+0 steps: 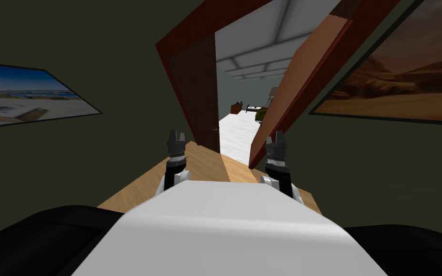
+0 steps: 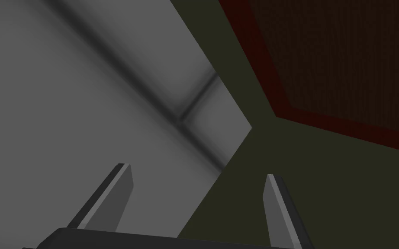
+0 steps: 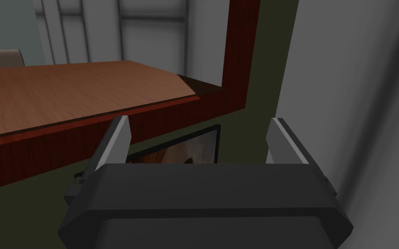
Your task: Push the door open
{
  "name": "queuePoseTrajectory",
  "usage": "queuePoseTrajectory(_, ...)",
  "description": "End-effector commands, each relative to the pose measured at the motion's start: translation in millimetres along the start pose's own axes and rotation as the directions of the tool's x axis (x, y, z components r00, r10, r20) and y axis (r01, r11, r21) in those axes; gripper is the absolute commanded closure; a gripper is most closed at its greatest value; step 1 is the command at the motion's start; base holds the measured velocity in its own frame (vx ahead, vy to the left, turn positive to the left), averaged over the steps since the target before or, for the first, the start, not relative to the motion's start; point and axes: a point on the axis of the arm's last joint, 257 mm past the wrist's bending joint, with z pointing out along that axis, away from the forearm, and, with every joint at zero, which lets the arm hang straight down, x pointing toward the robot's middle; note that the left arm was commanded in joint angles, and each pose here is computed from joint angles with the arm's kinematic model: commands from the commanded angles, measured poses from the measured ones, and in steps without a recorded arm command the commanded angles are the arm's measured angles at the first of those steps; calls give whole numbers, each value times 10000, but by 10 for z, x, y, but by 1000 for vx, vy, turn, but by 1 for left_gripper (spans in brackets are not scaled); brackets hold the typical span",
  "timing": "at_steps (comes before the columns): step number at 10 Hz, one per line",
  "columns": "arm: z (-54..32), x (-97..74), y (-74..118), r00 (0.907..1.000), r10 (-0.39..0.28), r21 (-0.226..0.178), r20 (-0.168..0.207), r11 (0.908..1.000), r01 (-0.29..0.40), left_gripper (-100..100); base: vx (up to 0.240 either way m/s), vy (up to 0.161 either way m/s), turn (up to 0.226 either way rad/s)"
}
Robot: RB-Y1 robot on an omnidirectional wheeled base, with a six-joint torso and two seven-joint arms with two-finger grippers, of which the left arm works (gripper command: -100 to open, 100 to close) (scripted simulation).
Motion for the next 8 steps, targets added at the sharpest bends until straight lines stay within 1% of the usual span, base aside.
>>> queuePoseTrajectory(1,-33,44,127,9999,-82,-208,-104,9998,80,-100,74,17,-49)
queuePoseTrajectory(2,-56,72,209,9998,-137,-345,-167,9993,131,-100,155,47,-65)
queuePoseTrajectory(4,-87,107,311,9995,-207,-518,-240,9985,194,-100,117,47,-41)
queuePoseTrajectory(5,-124,148,427,9991,-287,-717,-321,9971,263,-100,106,39,-63)
queuePoseTrajectory(8,-197,221,630,9980,-433,-1073,-452,9935,382,-100,103,45,-49)
